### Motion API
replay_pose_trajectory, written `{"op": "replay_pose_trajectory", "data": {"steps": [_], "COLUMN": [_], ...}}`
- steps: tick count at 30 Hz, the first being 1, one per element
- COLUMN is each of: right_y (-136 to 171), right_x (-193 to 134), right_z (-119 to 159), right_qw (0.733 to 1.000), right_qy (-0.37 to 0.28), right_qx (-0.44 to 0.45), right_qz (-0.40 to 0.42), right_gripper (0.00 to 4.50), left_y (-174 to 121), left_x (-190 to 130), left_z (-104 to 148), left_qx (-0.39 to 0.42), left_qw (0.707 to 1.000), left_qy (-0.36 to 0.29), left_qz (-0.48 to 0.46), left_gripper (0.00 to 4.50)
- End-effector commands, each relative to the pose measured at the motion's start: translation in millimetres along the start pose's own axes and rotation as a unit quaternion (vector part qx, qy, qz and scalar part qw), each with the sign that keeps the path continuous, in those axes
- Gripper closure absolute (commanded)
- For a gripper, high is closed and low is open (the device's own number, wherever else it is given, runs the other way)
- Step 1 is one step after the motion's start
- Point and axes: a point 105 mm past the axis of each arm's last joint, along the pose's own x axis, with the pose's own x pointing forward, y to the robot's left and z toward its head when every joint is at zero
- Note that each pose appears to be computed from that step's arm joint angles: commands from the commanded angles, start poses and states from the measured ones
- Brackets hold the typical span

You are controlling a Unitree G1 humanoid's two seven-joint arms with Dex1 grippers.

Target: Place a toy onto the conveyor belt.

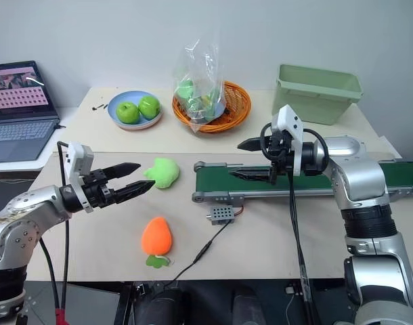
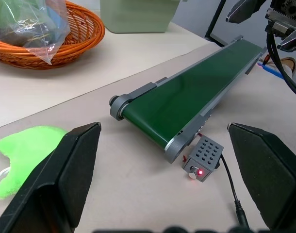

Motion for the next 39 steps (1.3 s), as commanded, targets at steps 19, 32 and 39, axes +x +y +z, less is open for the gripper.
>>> {"op": "replay_pose_trajectory", "data": {"steps": [19,32,39], "right_y": [-3,-3,-2], "right_x": [1,-3,-6], "right_z": [8,6,6], "right_qw": [1.0,1.0,0.999], "right_qy": [-0.004,-0.002,-0.001], "right_qx": [-0.024,-0.024,-0.026], "right_qz": [0.006,-0.009,-0.022], "right_gripper": [0.0,0.0,0.0], "left_y": [44,18,9], "left_x": [-76,-77,-56], "left_z": [-17,-95,-106], "left_qx": [-0.439,-0.581,-0.596], "left_qw": [0.884,0.808,0.8], "left_qy": [-0.157,-0.07,-0.034], "left_qz": [0.043,0.07,0.053], "left_gripper": [0.02,0.02,0.02]}}
